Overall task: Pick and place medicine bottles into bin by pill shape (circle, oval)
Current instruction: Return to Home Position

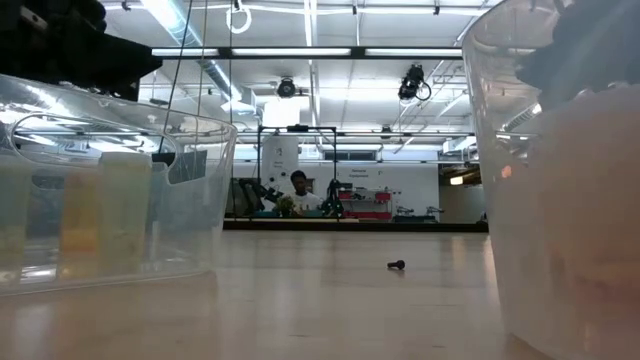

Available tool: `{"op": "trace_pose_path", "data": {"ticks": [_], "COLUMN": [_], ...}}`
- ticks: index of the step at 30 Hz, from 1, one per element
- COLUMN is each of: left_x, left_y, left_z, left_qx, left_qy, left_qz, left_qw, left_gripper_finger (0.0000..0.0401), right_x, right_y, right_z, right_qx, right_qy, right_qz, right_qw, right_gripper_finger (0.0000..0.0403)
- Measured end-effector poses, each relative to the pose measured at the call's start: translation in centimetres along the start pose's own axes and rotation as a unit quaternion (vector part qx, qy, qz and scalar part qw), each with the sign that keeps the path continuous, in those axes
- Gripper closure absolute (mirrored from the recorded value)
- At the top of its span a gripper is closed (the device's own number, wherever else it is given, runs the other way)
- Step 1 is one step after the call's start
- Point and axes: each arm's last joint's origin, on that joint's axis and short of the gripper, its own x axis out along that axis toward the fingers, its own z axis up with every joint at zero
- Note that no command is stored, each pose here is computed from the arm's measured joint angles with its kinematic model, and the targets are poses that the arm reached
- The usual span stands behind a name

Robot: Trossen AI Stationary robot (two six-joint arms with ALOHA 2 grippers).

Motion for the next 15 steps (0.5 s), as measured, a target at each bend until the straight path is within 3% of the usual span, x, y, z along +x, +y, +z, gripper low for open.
{"op": "trace_pose_path", "data": {"ticks": [4,9,15], "left_x": [-0.4,-0.3,-0.1], "left_y": [-0.2,-0.3,-0.3], "left_z": [-0.8,-2.1,-2.9], "left_qx": [0.002,-0.005,-0.009], "left_qy": [-0.01,-0.002,-0.005], "left_qz": [-0.017,-0.028,-0.026], "left_qw": [1.0,1.0,1.0], "left_gripper_finger": [0.0292,0.0292,0.03], "right_x": [0.1,0.0,0.0], "right_y": [0.0,-0.3,-0.2], "right_z": [0.0,0.1,0.3], "right_qx": [0.017,-0.012,-0.051], "right_qy": [-0.002,-0.022,-0.025], "right_qz": [-0.005,-0.051,-0.046], "right_qw": [1.0,0.998,0.997], "right_gripper_finger": [0.0315,0.0315,0.0315]}}
